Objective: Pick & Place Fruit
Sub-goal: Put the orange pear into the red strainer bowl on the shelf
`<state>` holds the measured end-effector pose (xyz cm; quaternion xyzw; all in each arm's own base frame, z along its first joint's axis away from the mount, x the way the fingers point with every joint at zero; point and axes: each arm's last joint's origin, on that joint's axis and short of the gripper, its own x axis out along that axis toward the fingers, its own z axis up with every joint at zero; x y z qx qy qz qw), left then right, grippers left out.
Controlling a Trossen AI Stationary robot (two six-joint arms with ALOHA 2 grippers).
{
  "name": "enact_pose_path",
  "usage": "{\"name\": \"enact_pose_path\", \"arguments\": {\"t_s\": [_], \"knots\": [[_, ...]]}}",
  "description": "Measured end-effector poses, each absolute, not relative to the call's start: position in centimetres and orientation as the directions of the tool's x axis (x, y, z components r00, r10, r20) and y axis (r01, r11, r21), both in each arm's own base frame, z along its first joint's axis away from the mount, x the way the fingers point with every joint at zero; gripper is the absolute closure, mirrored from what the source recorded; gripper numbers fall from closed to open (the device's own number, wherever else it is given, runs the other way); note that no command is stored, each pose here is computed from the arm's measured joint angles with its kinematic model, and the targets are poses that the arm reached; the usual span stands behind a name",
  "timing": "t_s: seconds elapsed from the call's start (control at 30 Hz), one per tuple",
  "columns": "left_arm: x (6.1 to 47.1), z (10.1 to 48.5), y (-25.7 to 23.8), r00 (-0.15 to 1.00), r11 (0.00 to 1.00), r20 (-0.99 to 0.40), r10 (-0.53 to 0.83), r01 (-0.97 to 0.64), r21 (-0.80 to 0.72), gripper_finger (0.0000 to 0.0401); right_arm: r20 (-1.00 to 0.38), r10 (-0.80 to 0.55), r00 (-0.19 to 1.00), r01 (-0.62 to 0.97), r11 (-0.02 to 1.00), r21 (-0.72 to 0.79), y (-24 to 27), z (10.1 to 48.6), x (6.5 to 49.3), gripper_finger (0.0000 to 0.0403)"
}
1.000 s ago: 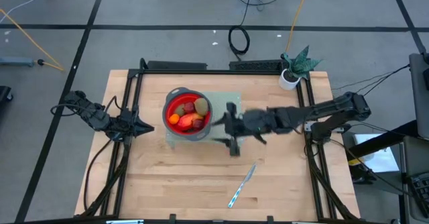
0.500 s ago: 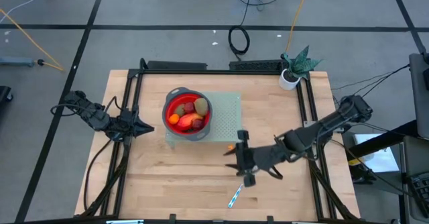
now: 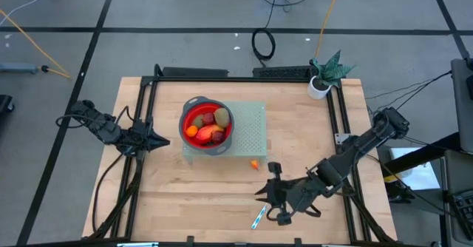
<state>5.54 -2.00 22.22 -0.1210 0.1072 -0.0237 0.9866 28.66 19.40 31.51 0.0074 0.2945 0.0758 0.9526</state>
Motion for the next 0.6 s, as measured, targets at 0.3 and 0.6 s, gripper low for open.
{"name": "enact_pose_path", "arguments": {"t_s": [0.3,0.6], "knots": [[5.6,22.3,-2.0,0.977,0.964,-0.2,-0.075,0.02,-0.265,0.0382,-0.637,0.144,0.757,-0.151,0.988,0.044,20.7,28.3,29.9,0.0397],[5.6,22.7,-2.2,0.98,0.923,-0.161,-0.116,0.047,-0.381,0.0382,-0.734,0.095,0.672,-0.086,0.995,0.05,21.2,26.5,29.2,0.0402]]}}
